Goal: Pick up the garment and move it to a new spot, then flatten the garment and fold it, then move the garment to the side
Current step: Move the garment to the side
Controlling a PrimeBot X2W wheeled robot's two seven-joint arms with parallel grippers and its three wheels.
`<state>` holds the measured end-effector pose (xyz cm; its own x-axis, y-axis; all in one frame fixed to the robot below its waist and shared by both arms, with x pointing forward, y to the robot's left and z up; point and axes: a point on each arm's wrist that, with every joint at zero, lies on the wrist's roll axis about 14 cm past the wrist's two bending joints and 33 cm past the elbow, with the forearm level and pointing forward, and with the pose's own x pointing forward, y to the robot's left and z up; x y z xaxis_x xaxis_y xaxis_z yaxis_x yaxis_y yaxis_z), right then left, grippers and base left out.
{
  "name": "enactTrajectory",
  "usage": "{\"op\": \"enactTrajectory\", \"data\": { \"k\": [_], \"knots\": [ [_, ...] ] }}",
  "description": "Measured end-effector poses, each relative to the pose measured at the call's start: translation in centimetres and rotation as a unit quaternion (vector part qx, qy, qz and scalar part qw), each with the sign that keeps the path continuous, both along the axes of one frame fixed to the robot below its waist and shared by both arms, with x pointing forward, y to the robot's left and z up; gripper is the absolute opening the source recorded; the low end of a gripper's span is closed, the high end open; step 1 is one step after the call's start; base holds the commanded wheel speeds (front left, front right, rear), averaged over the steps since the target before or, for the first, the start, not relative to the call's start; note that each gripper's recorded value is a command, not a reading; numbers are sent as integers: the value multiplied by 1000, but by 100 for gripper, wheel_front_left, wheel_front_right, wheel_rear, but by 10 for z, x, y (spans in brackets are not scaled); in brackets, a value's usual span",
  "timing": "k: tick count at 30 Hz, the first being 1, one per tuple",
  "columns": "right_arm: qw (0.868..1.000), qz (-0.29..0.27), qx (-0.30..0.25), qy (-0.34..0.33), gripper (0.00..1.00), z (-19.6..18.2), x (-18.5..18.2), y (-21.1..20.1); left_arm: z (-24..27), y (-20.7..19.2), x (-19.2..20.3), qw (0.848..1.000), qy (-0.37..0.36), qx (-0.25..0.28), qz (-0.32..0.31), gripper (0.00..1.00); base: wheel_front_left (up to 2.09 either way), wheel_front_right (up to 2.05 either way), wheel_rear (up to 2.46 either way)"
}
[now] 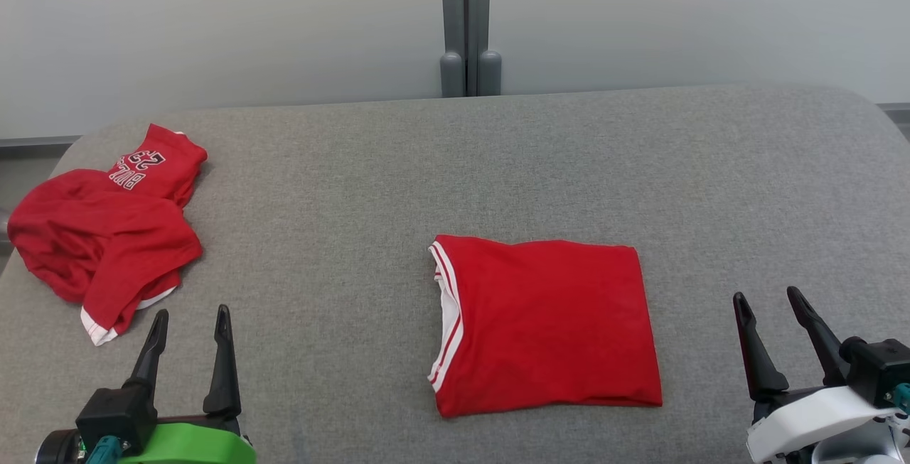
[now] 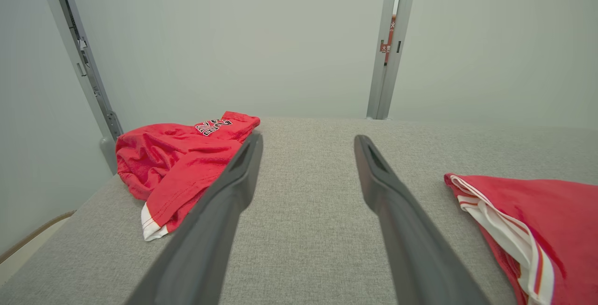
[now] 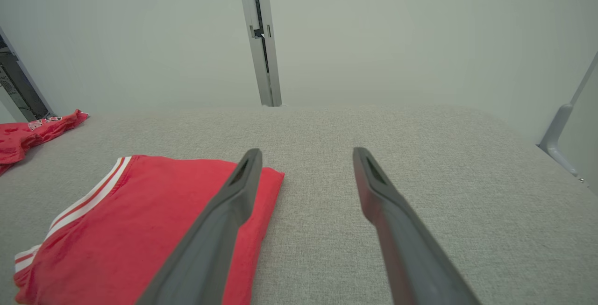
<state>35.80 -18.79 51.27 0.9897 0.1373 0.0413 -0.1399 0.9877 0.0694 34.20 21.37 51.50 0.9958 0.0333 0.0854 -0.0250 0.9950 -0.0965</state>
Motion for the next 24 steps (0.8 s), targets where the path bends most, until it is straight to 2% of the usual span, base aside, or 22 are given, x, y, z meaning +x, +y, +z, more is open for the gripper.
{"op": "enactTrajectory", "data": {
  "k": [10,19,24],
  "knots": [
    [1000,11,1,6,100,-3,2,8,-1,4,-1,1000,2,0,10,100,0,0,0],
    [997,73,-19,-10,100,13,41,45,-8,4,2,1000,11,3,15,100,0,0,0],
    [995,91,-32,18,100,-2,63,58,-10,3,8,1000,13,4,16,100,0,0,0]
  ]
}}
